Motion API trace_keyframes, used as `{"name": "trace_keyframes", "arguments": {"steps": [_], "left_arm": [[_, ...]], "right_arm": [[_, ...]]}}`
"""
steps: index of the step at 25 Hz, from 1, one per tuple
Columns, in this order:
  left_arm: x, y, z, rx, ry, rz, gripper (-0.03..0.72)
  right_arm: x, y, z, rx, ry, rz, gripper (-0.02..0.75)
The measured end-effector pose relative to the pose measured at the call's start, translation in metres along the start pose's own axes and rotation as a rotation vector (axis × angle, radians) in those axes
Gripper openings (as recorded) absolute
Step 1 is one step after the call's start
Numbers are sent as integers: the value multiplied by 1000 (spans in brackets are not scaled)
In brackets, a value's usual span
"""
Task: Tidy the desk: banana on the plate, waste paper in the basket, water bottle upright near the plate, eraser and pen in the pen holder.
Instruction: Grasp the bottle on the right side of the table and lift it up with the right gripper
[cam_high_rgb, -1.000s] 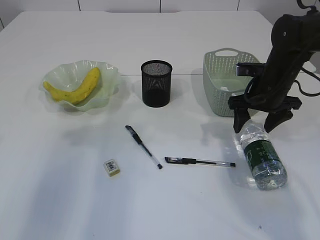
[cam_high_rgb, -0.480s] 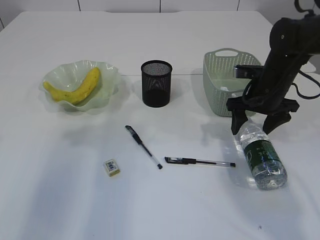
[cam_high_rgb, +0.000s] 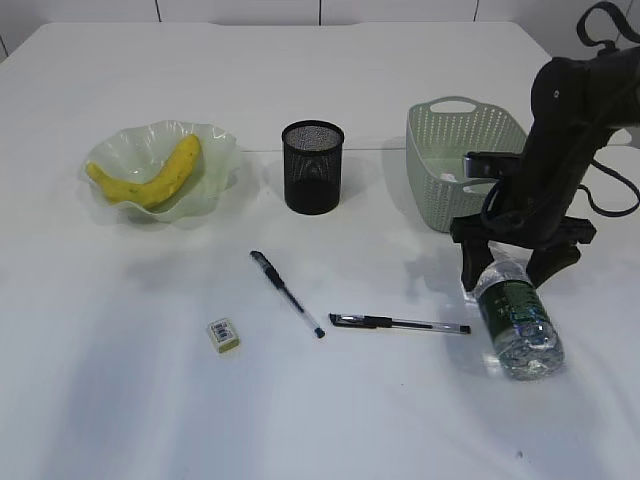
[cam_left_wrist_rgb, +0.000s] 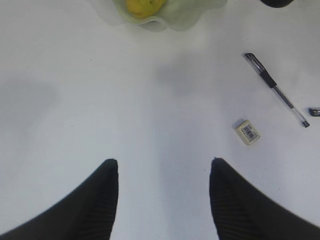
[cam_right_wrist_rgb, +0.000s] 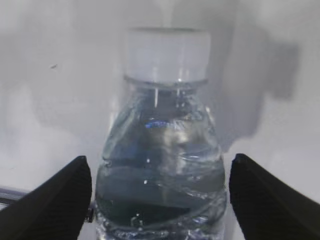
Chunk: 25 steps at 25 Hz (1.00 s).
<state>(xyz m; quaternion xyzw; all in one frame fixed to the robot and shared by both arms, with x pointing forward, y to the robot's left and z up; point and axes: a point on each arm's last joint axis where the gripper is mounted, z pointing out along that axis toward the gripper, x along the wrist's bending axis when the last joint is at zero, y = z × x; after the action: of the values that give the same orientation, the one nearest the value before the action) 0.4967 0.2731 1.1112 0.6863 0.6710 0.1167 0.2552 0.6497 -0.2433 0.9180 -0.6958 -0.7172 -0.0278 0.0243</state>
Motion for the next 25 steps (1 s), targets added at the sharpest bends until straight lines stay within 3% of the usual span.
{"name": "trace_keyframes", "arguments": {"steps": [5, 16, 25], "left_arm": [[0, 0, 0, 0, 2, 1, 412], [0, 0, 0, 0, 2, 1, 412], [0, 0, 0, 0, 3, 2, 412]], "right_arm": [[0, 1, 0, -6, 0, 0, 625], [1, 1, 0, -14, 3, 2, 418], [1, 0, -4, -20, 3, 2, 411]]}}
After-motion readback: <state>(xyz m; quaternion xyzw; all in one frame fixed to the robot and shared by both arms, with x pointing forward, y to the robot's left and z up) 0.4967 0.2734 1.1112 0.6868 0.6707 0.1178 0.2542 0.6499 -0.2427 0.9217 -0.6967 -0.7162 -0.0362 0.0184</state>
